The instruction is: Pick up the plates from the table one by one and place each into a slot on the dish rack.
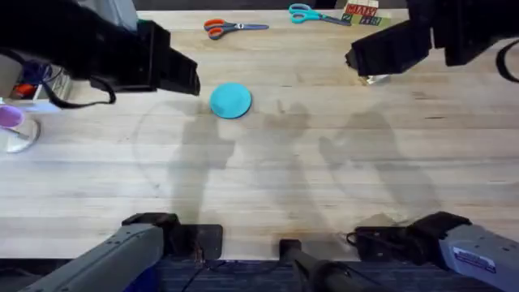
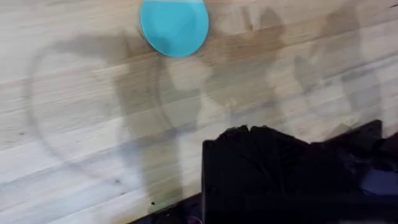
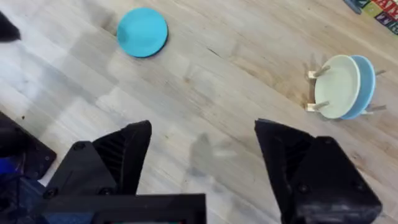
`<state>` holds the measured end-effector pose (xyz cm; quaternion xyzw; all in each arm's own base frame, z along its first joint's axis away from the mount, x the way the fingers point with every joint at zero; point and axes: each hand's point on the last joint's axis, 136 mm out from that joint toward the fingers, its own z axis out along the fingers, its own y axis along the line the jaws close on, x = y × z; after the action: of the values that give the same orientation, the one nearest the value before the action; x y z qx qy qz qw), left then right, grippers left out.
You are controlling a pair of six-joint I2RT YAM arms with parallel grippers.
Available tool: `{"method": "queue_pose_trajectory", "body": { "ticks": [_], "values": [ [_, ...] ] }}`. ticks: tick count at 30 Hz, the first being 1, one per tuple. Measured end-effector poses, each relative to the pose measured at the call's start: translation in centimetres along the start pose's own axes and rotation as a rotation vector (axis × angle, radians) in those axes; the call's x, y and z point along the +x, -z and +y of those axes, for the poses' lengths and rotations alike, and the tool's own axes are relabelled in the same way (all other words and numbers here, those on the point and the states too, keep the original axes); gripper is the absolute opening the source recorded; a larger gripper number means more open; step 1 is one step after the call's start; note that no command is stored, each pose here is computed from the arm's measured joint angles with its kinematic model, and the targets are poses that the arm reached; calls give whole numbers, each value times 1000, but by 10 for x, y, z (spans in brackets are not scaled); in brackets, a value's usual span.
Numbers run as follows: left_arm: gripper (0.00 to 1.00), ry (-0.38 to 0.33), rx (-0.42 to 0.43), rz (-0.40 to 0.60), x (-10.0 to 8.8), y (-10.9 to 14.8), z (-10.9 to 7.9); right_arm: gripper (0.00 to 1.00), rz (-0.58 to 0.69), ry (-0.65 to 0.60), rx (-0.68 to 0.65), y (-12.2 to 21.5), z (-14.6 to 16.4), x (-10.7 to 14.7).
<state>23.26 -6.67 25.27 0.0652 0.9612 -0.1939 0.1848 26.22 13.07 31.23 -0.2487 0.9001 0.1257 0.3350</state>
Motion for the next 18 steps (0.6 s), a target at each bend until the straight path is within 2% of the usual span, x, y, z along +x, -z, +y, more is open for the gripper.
{"method": "queue_pose_trajectory", "body": {
  "ticks": [5,11,18],
  "values": [
    [43,50,75,18,8,-20,8,995,0,0,0,0,0,0],
    [43,101,109,23,15,-37,21,995,0,0,0,0,0,0],
    [41,134,174,2,10,-47,25,996,0,0,0,0,0,0]
  ]
}}
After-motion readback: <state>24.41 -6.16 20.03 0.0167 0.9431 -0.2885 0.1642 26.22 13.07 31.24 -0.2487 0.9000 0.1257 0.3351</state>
